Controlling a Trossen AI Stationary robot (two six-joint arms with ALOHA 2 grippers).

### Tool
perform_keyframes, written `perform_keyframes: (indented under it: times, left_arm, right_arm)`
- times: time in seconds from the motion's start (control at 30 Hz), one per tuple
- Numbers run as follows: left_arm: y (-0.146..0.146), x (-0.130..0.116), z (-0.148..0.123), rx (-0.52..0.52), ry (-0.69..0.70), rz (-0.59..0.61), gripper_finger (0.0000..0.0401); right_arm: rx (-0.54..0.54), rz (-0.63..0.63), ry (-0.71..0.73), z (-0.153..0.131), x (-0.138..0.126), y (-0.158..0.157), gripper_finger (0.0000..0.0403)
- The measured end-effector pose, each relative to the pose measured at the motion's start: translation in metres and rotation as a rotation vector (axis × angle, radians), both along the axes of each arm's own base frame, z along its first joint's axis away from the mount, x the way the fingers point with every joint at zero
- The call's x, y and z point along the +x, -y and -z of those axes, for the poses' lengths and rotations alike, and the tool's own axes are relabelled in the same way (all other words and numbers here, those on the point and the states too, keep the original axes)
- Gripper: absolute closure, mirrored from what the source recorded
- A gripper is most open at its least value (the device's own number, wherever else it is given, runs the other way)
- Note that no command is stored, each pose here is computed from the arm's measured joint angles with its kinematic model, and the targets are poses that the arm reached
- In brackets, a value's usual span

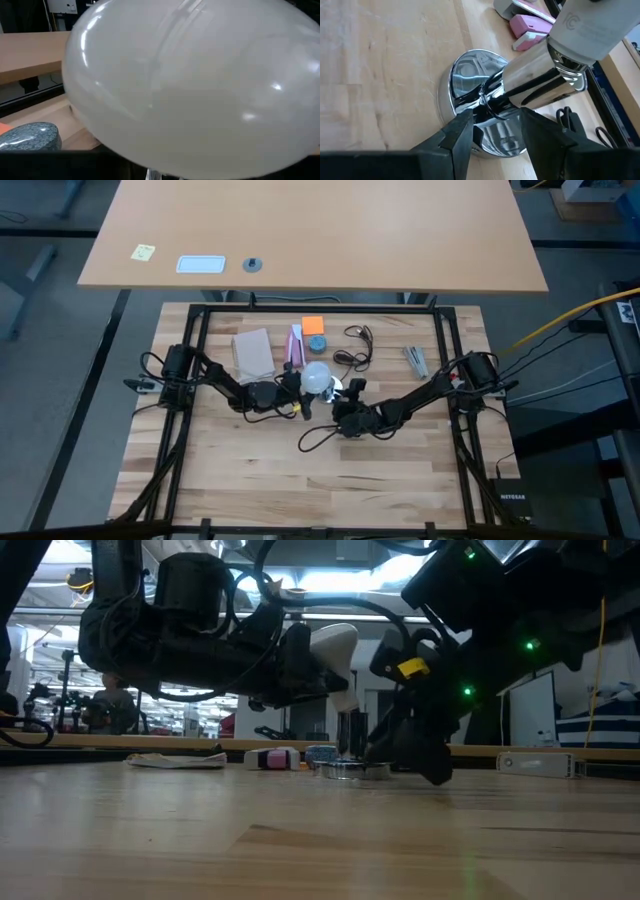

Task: Screw lightbulb
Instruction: Insert the lightbulb into the lamp

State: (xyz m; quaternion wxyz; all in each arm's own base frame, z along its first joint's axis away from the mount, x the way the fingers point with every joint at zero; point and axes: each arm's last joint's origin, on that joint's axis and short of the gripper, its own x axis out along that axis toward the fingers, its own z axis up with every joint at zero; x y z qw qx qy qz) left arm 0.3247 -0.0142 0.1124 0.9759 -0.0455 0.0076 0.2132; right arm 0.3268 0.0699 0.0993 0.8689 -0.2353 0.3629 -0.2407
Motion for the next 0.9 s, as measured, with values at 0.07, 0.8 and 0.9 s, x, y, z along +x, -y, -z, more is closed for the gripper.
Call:
perform_keyframes:
  times: [0.07,0.8,0.9]
  left_arm:
    - [0.0,0.0,0.0,0.0,0.0,0.0,0.0229]
    - [-0.0002,0.0002,-0.0013,0.0,0.009,-0.005,0.0257]
    - [-0.0002,0.0002,-0.0012,0.0,0.008,-0.005,0.0251]
  right_arm:
    - [0.009,-0.007,0.002,-0.0002,0.0003,-0.0003,0.0236]
    - [0.139,-0.115,0.006,-0.0023,0.0037,-0.0053,0.0236]
    - [0.142,-0.116,0.02,-0.0076,0.0035,-0.0053,0.0236]
